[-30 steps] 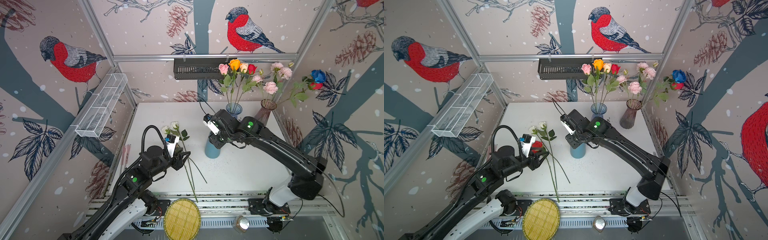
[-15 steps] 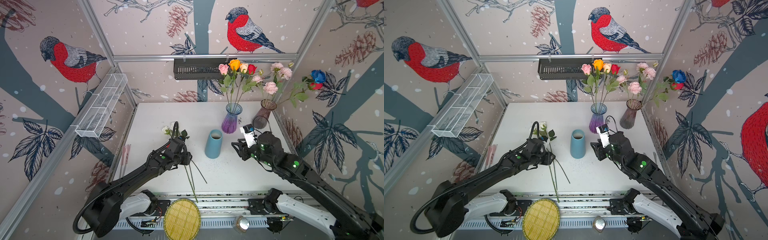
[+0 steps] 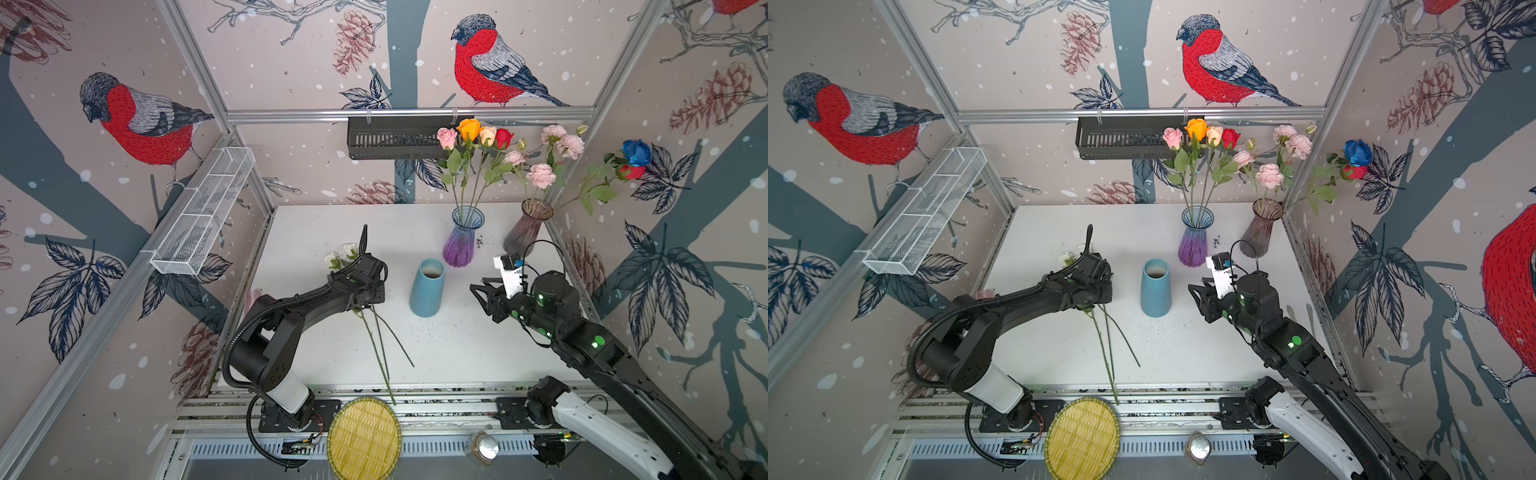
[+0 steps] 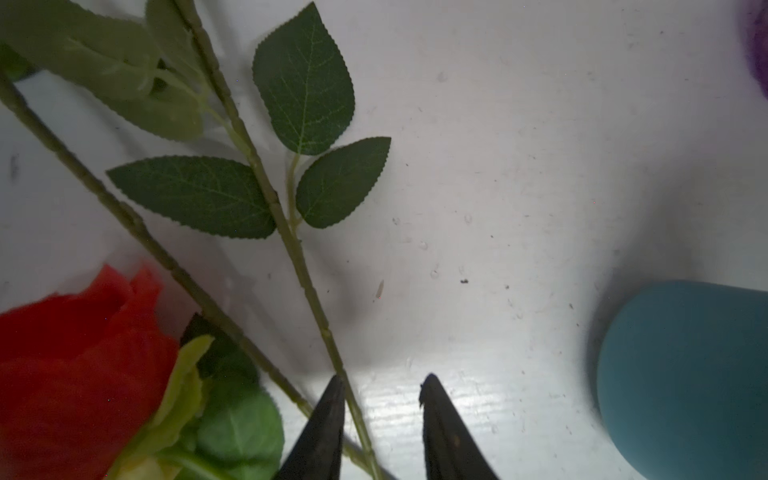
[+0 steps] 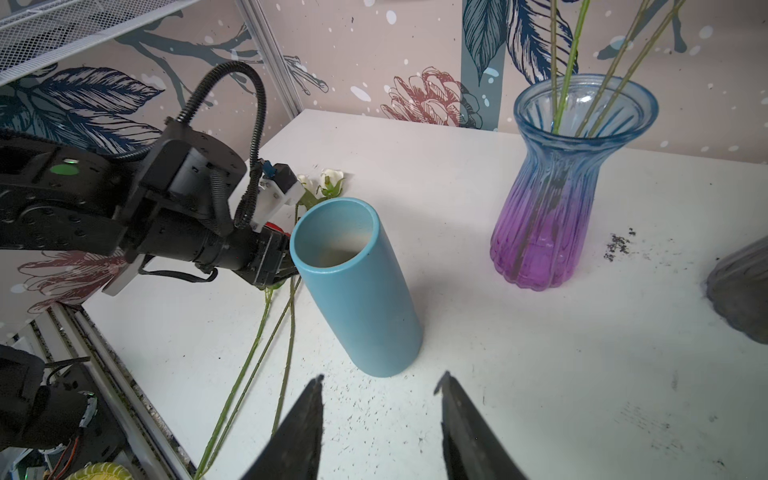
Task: Arrange the flowers into the vase
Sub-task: 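Close the left gripper on the white rose stem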
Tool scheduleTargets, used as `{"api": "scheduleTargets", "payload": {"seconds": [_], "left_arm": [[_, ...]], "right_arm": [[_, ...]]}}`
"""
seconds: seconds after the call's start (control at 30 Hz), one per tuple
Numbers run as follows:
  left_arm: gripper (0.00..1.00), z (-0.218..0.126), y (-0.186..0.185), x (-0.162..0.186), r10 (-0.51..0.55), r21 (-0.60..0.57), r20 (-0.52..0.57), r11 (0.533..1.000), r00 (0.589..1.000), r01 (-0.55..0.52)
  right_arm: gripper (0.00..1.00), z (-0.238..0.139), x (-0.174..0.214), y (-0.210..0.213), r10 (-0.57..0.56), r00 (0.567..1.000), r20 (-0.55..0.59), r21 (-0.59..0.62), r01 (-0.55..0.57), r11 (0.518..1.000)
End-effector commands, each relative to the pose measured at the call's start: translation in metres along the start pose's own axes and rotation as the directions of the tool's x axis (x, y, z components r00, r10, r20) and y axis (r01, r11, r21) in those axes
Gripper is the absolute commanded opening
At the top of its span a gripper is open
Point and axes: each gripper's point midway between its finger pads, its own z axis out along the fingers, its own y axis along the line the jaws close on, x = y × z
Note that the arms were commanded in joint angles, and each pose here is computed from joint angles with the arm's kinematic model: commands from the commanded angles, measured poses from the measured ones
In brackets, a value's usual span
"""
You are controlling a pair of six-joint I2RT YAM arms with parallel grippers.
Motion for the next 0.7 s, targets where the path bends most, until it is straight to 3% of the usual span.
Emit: {"api": "scheduleTargets", "payload": {"seconds": [0.0,0.1,0.33,0.47,0.57,0.67], "left_arm": [[0.34,0.008,0.018,0.001,-0.004,-0.120,-0.020,0.993,1.000,0.002],[0.34,0.014,0.026,0.001,-0.008,-0.170,-0.029,0.985,1.000,0.003],[0.31,0.032,0.022,0.009,-0.019,-0.144,-0.062,0.990,0.998,0.010],[0.15,0.035,0.018,0.007,-0.027,-0.120,-0.059,0.993,0.998,0.020],[0.02,0.019,0.011,-0.010,-0.034,-0.087,0.005,0.996,0.999,0.034],[0.00,-0.014,0.002,-0.038,-0.042,-0.037,0.114,0.998,0.993,0.046]], "right_arm": [[0.48,-0.005,-0.013,0.000,-0.016,0.998,0.066,0.004,0.015,1.000],[0.48,-0.008,-0.014,-0.001,-0.019,0.997,0.081,0.016,0.018,1.000],[0.48,-0.007,-0.014,-0.002,-0.043,0.996,0.081,0.039,0.039,0.998],[0.49,-0.006,-0.014,-0.003,-0.058,0.996,0.074,0.055,0.054,0.997],[0.48,-0.006,-0.015,-0.004,-0.063,0.996,0.069,0.064,0.059,0.996],[0.48,-0.004,-0.018,-0.002,-0.067,0.996,0.062,0.055,0.064,0.996]]}}
